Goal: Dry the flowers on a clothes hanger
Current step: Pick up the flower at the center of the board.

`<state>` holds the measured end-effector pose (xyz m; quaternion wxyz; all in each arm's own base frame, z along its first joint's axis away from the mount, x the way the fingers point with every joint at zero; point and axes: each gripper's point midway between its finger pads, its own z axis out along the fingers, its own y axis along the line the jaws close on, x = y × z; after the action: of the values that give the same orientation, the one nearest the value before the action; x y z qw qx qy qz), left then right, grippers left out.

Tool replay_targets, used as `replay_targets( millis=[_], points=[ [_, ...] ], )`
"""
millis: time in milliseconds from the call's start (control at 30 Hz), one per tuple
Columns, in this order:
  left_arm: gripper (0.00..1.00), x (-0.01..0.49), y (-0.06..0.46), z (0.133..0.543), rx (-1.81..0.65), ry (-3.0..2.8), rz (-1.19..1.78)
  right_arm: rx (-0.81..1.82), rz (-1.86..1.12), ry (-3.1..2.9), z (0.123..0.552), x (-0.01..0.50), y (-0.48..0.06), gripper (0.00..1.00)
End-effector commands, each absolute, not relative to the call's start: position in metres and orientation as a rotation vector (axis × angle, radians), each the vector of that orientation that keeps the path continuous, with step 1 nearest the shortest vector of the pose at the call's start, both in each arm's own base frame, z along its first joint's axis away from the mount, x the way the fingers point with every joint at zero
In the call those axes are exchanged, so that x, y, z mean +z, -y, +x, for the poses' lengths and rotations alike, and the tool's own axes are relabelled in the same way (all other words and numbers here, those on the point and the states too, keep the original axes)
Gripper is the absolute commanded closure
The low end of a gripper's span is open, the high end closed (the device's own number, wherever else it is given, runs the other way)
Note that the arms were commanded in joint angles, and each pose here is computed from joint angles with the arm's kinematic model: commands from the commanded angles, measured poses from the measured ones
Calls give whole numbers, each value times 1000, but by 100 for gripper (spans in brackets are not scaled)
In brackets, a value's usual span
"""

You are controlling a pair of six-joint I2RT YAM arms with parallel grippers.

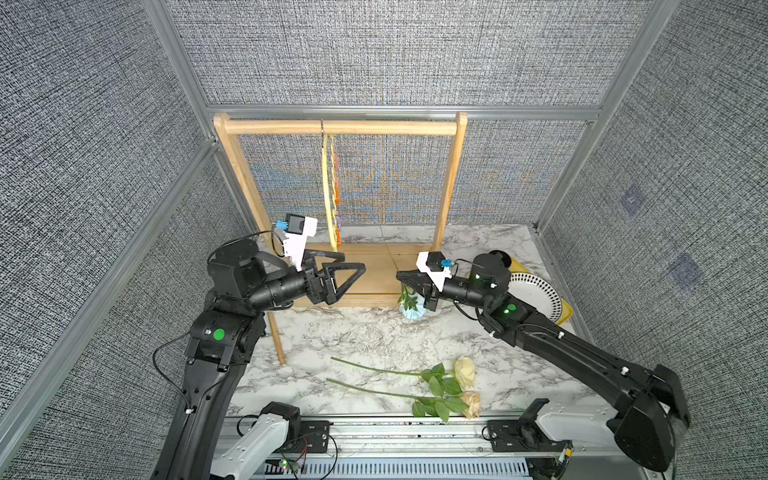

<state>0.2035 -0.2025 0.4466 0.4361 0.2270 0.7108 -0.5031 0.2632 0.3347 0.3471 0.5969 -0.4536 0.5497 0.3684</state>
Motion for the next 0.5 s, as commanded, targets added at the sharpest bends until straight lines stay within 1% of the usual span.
replay_targets(
  millis=[0, 33, 67, 133, 167, 300, 400, 433, 467],
  points=[
    [8, 445, 212, 213, -1195, -1764, 603, 934, -997, -1237, 258, 368, -343, 100],
    [11, 443, 215, 216, -1186, -1770, 607, 944, -999, -1234, 256, 369, -345, 100],
    [16, 443, 218, 220, -1169, -1774, 611, 959, -993, -1235, 254, 370, -347, 100],
    [30, 438, 224, 225, -1141, -1791, 630, 986, -972, -1248, 255, 372, -350, 100],
    [35, 437, 228, 226, -1129, -1791, 647, 1004, -972, -1253, 254, 372, -352, 100],
    [44, 432, 245, 232, -1100, -1804, 695, 1056, -953, -1273, 254, 372, -357, 100],
    [45, 427, 256, 234, -1060, -1805, 744, 1064, -961, -1279, 254, 371, -359, 100],
    [46, 425, 259, 235, -1055, -1812, 755, 1064, -963, -1284, 254, 371, -359, 100],
    [49, 423, 261, 236, -1050, -1820, 762, 1064, -963, -1285, 255, 372, -359, 100]
  ],
)
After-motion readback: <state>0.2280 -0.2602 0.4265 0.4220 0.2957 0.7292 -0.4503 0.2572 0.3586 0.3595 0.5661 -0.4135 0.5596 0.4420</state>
